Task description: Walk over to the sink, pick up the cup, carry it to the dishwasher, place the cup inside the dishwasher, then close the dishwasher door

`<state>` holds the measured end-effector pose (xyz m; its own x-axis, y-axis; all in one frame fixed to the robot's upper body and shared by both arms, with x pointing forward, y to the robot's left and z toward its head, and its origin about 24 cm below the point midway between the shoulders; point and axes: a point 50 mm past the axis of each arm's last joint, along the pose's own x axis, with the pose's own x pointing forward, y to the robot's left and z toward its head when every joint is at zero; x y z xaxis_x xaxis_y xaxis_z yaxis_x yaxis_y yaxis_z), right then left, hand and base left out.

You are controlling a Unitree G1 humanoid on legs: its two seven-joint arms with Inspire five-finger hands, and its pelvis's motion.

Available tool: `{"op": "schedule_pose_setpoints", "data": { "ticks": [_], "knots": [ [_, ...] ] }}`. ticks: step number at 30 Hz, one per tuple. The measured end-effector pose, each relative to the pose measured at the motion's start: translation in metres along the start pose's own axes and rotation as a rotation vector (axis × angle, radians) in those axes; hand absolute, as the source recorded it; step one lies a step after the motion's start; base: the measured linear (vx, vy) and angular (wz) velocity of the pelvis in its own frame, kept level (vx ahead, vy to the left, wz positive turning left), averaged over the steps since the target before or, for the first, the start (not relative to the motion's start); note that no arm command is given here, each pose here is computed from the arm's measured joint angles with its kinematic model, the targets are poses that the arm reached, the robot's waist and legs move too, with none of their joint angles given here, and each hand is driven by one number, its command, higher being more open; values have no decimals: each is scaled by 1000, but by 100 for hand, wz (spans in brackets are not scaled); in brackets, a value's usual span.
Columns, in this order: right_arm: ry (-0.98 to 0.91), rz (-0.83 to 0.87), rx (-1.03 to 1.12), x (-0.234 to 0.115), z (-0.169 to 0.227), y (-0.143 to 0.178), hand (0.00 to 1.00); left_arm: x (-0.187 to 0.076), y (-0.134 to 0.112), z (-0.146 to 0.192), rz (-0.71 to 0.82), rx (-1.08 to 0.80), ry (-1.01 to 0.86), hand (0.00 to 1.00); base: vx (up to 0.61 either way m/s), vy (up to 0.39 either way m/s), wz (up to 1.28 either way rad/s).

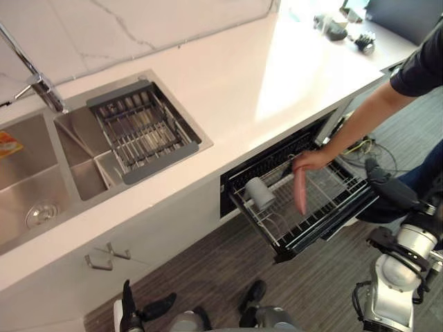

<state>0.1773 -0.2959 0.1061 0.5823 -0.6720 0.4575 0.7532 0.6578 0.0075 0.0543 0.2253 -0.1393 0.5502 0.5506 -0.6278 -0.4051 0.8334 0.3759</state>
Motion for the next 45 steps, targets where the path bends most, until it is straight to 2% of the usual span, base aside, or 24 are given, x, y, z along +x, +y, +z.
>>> {"op": "schedule_pose_setpoints", "data": {
  "ticks": [8,14,20,25,34,40,45],
  "knots": [
    [40,145,108,-9,-4,1,100,-3,3,-8,10,20,33,100,-24,49,-3],
    [27,262,159,-14,-3,13,100,-2,2,-9,-52,-22,40,100,-5,51,19],
    [-1,336,219,-14,4,39,100,-7,0,-17,-66,-61,89,100,25,115,34],
    [-33,382,256,-14,11,53,100,-6,9,-20,-67,-3,91,100,49,79,71],
    [-198,414,182,4,39,54,100,6,27,-12,-19,84,94,100,144,-142,114],
    [-261,478,27,9,46,68,100,0,14,-18,-60,81,121,100,150,-169,33],
    [-401,685,-200,17,57,95,100,4,13,-13,-81,99,101,100,0,3,0]
  ]
}}
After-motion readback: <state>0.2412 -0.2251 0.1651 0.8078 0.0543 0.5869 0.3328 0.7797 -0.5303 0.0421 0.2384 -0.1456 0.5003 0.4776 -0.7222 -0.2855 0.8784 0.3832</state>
